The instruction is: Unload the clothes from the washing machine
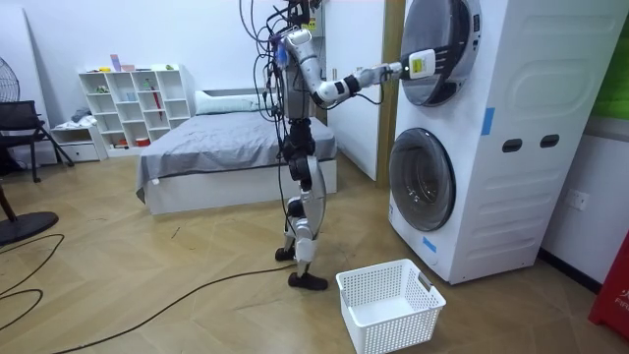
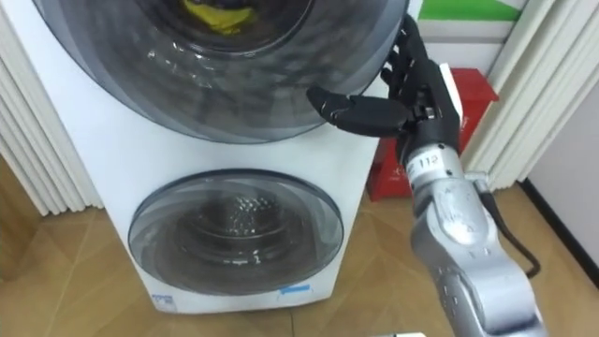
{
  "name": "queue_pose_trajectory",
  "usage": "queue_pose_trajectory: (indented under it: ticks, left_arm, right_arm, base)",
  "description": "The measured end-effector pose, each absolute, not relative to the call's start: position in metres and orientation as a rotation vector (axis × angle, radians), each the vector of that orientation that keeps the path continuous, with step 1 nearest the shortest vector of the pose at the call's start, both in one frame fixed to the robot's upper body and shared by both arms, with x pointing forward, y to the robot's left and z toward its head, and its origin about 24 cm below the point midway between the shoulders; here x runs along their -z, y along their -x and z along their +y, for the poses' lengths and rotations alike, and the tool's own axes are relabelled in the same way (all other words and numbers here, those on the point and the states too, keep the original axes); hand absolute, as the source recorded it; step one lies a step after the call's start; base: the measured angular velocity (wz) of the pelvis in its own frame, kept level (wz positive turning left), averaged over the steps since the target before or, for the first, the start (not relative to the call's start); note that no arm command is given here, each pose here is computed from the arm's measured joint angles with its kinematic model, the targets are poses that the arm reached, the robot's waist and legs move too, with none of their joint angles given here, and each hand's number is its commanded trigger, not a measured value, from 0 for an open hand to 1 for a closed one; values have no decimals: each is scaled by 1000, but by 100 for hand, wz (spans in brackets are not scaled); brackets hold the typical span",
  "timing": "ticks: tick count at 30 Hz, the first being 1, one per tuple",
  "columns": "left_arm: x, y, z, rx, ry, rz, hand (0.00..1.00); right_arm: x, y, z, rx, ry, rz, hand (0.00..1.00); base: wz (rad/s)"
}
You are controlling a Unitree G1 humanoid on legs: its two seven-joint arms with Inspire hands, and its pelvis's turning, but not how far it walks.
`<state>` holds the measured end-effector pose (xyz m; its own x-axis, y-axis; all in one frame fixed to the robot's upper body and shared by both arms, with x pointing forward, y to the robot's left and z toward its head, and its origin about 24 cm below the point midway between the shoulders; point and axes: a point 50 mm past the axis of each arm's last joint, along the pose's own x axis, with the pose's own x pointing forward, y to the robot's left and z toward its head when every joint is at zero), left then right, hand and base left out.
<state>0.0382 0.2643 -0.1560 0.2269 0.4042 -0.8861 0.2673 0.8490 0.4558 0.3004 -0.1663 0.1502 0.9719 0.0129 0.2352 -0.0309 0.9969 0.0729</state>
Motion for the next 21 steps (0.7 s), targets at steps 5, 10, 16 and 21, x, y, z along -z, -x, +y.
queue_pose_trajectory:
  ticks: [5,10,16,21]
  left_arm:
    - [157,-35,264,-70,-616,1369,0]
    - [158,-35,260,-53,-602,1364,0]
    - [159,-38,256,-28,-605,1333,0]
    - [159,-38,255,-22,-601,1322,0]
  right_arm:
    - [-135,-281,-169,-45,-74,-245,0]
    - [-127,-264,-168,-112,-111,-265,0]
    - [-123,-253,-165,-170,-139,-278,0]
    - [-119,-249,-163,-199,-178,-273,0]
  base:
    - [0]
    - [1]
    - [1]
    - [0]
